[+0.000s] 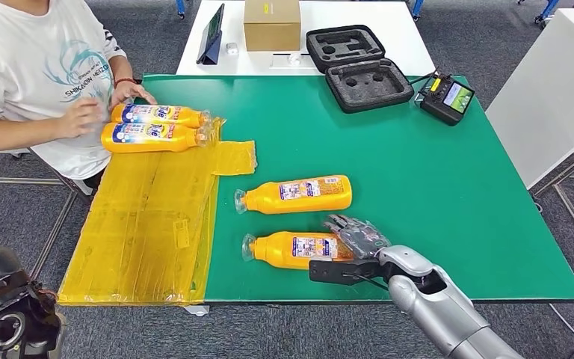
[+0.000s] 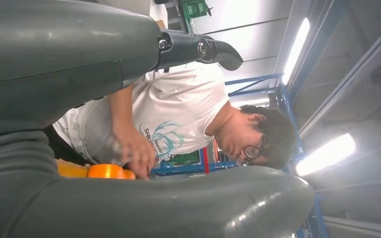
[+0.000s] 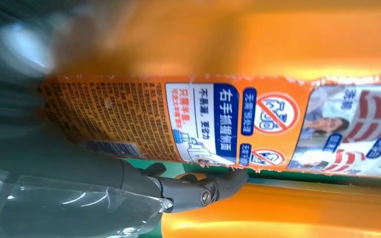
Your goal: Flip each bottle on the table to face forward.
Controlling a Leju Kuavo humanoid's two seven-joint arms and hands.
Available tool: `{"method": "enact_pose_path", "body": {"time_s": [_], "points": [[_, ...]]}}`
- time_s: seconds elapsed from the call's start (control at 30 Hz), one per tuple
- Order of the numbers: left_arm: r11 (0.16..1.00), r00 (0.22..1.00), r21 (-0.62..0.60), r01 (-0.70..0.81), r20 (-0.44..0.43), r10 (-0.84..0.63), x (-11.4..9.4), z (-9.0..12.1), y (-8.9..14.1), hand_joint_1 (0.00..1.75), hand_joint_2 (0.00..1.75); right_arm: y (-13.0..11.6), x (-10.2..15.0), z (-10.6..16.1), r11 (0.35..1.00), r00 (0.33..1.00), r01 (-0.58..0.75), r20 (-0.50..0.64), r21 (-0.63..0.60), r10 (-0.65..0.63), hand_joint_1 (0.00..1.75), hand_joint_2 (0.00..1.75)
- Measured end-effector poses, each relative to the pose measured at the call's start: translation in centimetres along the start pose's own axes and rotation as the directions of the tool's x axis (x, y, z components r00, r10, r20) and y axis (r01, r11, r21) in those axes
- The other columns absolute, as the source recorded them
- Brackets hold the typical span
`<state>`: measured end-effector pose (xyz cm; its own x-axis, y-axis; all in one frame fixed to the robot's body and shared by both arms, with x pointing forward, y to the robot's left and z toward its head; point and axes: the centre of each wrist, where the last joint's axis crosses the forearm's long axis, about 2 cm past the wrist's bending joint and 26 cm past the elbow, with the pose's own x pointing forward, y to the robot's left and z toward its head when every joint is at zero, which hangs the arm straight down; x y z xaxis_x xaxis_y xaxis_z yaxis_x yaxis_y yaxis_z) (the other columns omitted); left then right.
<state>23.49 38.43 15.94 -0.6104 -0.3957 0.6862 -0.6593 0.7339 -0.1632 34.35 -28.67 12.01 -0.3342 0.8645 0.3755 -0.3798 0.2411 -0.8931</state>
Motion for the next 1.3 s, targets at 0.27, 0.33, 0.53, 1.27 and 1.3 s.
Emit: {"method": "enact_pose_path", "body": {"time_s": [0.27, 0.33, 0.53, 1.27, 1.3], "points": [[1.000, 1.000, 0.000, -0.001, -0.001, 0.001, 0.0, 0.0, 0.0, 0.00, 0.00, 0.0, -0.1, -0.3, 1.000, 1.000, 0.008, -0.006, 0.005, -0.008, 1.49, 1.75], [1.000, 1.000, 0.001, -0.005, -0.004, 0.005, 0.0, 0.0, 0.0, 0.00, 0.00, 0.0, -0.1, -0.4, 1.000, 1.000, 0.018, -0.001, 0.005, -0.017, 1.74, 1.75], [1.000, 1.000, -0.001, -0.019, -0.021, 0.019, -0.3, 0.2, 0.0, 0.00, 0.00, 0.0, 0.1, -0.7, 0.997, 0.994, 0.082, 0.071, 0.004, -0.082, 1.75, 1.75], [0.986, 0.973, -0.030, -0.164, -0.166, 0.157, -1.6, 2.8, -1.2, 0.00, 0.00, 0.9, 9.9, -2.4, 0.755, 0.512, 0.654, 0.703, 0.054, -0.494, 1.75, 1.75], [0.986, 0.973, -0.031, -0.165, -0.170, 0.157, -1.6, 2.9, -1.2, 0.00, 0.00, 0.9, 10.1, -2.4, 0.751, 0.507, 0.658, 0.707, 0.052, -0.493, 1.75, 1.75]]}}
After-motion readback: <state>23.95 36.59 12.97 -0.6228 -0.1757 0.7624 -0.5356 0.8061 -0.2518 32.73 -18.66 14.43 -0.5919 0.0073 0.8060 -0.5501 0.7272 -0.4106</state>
